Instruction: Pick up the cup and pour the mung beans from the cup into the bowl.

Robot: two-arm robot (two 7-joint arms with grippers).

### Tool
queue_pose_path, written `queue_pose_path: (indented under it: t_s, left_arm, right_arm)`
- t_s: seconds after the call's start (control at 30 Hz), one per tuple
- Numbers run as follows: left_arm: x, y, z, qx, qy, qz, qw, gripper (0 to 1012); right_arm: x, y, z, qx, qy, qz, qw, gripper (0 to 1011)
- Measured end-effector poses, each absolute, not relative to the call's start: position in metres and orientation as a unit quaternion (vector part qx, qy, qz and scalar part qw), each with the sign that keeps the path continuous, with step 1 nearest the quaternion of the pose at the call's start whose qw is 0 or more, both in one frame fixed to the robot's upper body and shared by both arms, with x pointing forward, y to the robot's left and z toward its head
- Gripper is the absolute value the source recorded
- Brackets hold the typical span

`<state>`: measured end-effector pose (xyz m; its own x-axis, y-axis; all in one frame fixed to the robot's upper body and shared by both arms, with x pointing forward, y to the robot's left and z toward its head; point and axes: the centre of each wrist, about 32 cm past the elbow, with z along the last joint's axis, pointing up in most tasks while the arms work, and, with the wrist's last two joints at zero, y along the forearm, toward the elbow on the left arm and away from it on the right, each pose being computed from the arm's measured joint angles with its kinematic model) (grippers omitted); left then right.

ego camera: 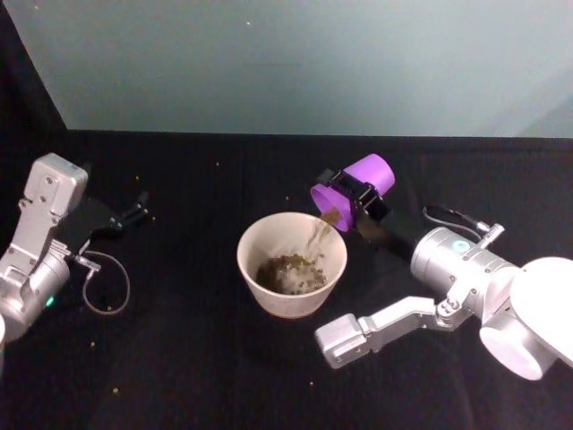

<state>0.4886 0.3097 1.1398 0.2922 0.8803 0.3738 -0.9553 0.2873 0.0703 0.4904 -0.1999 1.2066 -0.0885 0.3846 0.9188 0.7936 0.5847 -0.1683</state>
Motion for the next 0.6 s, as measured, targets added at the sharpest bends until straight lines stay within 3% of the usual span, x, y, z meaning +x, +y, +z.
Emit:
queue_pose_path:
  t_s: [0.6]
  left_arm:
    - [0.4886,0.3097,1.1398,0.142,-0.132,0.580,0.791,1000]
  right_arm:
    - [0.4904,-0.1935,1.2048,-0.433,-0.744,-0.173,0.479,735]
